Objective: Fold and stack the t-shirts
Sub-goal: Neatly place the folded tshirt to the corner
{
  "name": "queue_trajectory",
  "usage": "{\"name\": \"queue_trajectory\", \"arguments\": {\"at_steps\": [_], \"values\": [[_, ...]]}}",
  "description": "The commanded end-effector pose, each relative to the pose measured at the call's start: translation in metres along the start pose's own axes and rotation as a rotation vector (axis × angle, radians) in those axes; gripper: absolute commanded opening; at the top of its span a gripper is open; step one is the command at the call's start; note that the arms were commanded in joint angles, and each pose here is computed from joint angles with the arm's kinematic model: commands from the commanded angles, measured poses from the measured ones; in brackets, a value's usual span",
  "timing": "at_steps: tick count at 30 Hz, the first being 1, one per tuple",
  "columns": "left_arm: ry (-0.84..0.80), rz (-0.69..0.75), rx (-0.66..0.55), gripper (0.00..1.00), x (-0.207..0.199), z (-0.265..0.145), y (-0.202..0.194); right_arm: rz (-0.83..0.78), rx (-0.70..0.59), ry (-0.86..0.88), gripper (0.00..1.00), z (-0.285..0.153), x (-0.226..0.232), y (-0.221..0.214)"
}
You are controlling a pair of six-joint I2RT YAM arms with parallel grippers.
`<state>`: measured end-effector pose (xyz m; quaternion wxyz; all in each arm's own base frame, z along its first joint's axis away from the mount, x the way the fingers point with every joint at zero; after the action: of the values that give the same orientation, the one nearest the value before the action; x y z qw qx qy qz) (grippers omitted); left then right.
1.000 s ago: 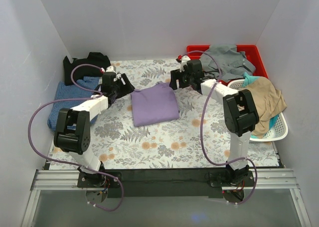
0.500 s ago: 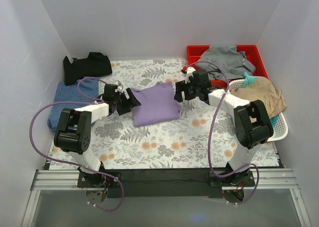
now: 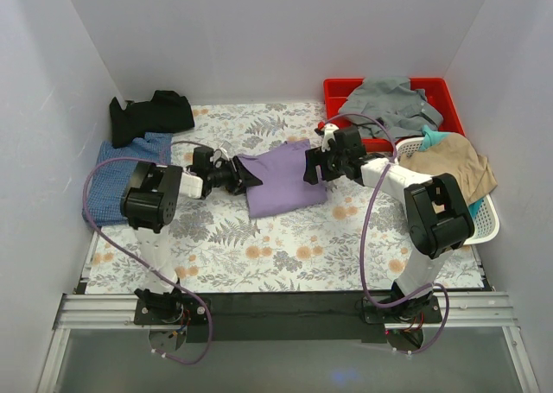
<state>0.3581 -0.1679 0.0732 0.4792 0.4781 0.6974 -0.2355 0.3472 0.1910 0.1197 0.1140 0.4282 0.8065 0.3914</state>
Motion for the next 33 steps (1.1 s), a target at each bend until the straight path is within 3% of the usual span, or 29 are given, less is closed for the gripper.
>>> {"name": "queue_trajectory", "arguments": {"at_steps": [1, 2, 4, 9, 10, 12, 13, 14, 16, 20, 26, 33], "values": [[-0.05, -0.146, 0.152, 0.3, 0.017, 0.017, -0.026, -0.007, -0.03, 0.009, 0.84, -0.006, 0.002, 0.006], [-0.12, -0.11, 0.14, 0.11, 0.009, 0.021, -0.021, -0.006, -0.027, 0.009, 0.84, -0.005, 0.002, 0.004], [-0.178, -0.104, 0.157, 0.0, 0.002, 0.035, -0.005, 0.002, -0.014, 0.019, 0.83, -0.003, 0.002, 0.0], [-0.243, -0.029, 0.155, 0.0, -0.021, 0.062, 0.045, 0.012, 0.009, 0.019, 0.82, -0.002, 0.003, -0.011], [-0.285, 0.032, 0.131, 0.0, -0.046, 0.064, 0.067, 0.013, 0.017, 0.009, 0.82, -0.003, 0.002, -0.014], [-0.278, 0.07, 0.113, 0.0, -0.056, 0.06, 0.09, 0.01, 0.013, 0.004, 0.82, -0.005, 0.002, -0.014], [-0.307, 0.173, 0.05, 0.0, -0.088, 0.058, 0.117, 0.01, 0.011, 0.008, 0.82, -0.007, 0.003, -0.015], [-0.243, 0.15, 0.056, 0.0, -0.089, 0.056, 0.125, 0.011, 0.011, 0.013, 0.82, -0.007, 0.004, -0.015], [-0.209, 0.313, -0.016, 0.0, -0.108, 0.047, 0.153, 0.012, 0.009, 0.019, 0.83, -0.007, 0.004, -0.014], [-0.032, 0.492, -0.206, 0.0, -0.149, 0.014, 0.211, 0.016, 0.016, 0.036, 0.82, -0.001, 0.005, -0.014], [0.086, 0.639, -0.424, 0.0, -0.149, -0.053, 0.27, 0.023, 0.026, 0.063, 0.82, 0.006, 0.005, -0.015], [0.261, 0.66, -0.649, 0.0, -0.11, -0.151, 0.335, 0.027, 0.044, 0.076, 0.82, 0.013, 0.005, -0.019]]}}
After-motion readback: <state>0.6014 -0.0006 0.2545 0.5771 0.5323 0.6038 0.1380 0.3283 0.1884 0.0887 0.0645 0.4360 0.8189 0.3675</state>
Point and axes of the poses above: each gripper's point midway between its finger pads, its own z axis out along the fingers, its own x axis along the line the jaws close on, y = z × x, the point moved 7 cm from there along -z, back along the fingers, and after that the axes turned 9 degrees about -z, right-handed, at the moved point
